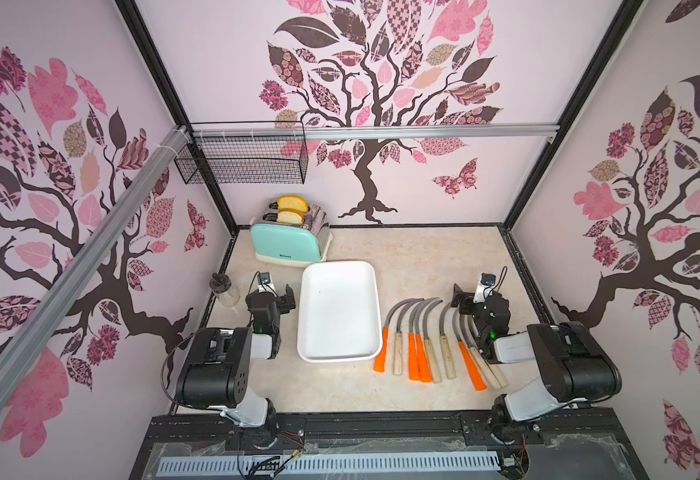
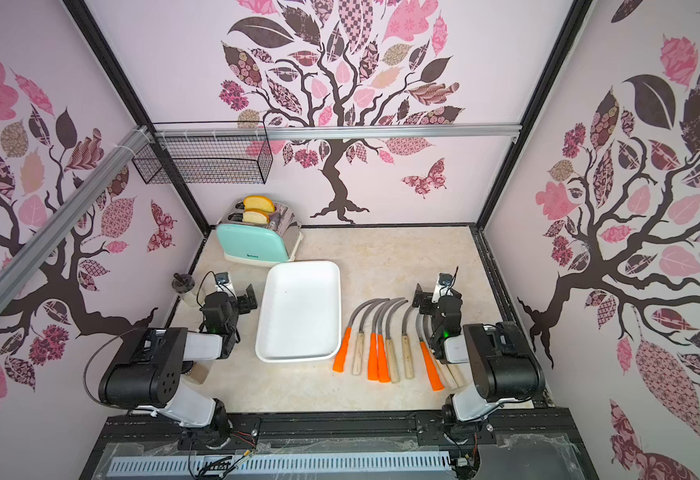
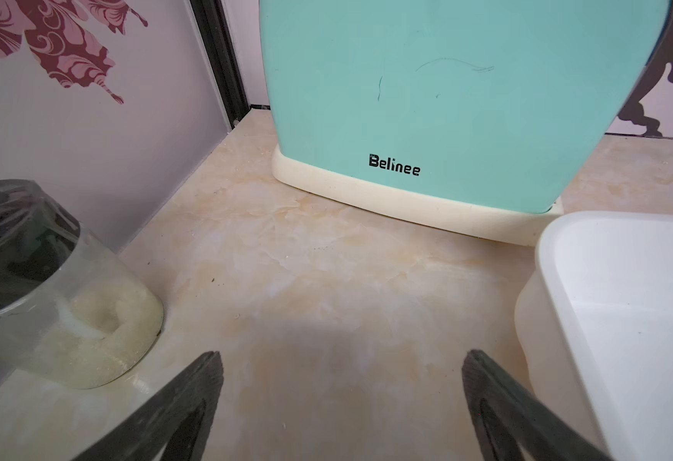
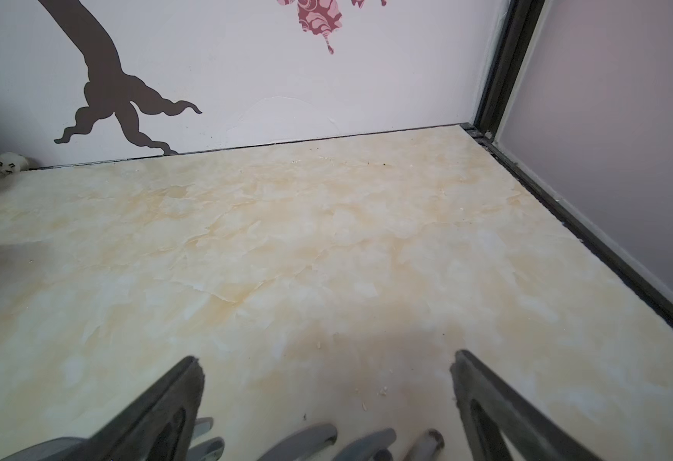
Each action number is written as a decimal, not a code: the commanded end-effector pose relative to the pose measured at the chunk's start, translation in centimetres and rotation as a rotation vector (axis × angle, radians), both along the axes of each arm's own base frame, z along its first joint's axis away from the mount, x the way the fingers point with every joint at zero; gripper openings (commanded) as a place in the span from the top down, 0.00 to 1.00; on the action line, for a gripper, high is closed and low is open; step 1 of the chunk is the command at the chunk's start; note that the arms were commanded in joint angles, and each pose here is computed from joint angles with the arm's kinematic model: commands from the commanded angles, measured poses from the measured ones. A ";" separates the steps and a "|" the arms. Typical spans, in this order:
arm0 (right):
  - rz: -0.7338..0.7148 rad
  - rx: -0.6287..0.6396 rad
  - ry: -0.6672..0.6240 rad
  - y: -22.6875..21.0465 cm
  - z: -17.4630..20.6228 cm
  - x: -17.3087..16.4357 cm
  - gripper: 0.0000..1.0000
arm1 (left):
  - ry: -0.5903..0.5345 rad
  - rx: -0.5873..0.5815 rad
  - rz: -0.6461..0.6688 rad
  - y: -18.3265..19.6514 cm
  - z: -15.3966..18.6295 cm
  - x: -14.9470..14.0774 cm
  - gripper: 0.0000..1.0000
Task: Put small sickles into storage boxes
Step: Pick up the sickle at the center of the board.
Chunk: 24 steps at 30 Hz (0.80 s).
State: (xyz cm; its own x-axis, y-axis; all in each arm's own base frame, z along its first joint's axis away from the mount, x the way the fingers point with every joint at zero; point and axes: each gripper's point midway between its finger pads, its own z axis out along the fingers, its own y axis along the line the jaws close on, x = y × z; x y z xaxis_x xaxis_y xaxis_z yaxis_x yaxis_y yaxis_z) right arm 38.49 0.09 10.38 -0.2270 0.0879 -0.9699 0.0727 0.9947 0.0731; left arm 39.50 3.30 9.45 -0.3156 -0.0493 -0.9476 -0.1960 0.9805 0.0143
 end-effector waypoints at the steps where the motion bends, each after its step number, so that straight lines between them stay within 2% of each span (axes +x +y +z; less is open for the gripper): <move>1: 0.004 -0.005 -0.006 -0.1 0.4 0.3 0.00 | -0.027 0.001 0.005 0.1 0.7 0.3 0.02; 24: 0.003 -0.004 -0.006 -0.1 0.4 0.3 0.00 | -0.028 0.002 0.005 0.1 0.8 0.2 0.02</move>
State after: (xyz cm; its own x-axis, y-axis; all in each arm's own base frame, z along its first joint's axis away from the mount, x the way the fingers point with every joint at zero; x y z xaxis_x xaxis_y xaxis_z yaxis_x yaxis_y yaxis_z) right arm 38.49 0.09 10.39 -0.2266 0.0879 -0.9700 0.0727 0.9947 0.0732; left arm 39.50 3.30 9.45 -0.3156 -0.0493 -0.9476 -0.1960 0.9805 0.0143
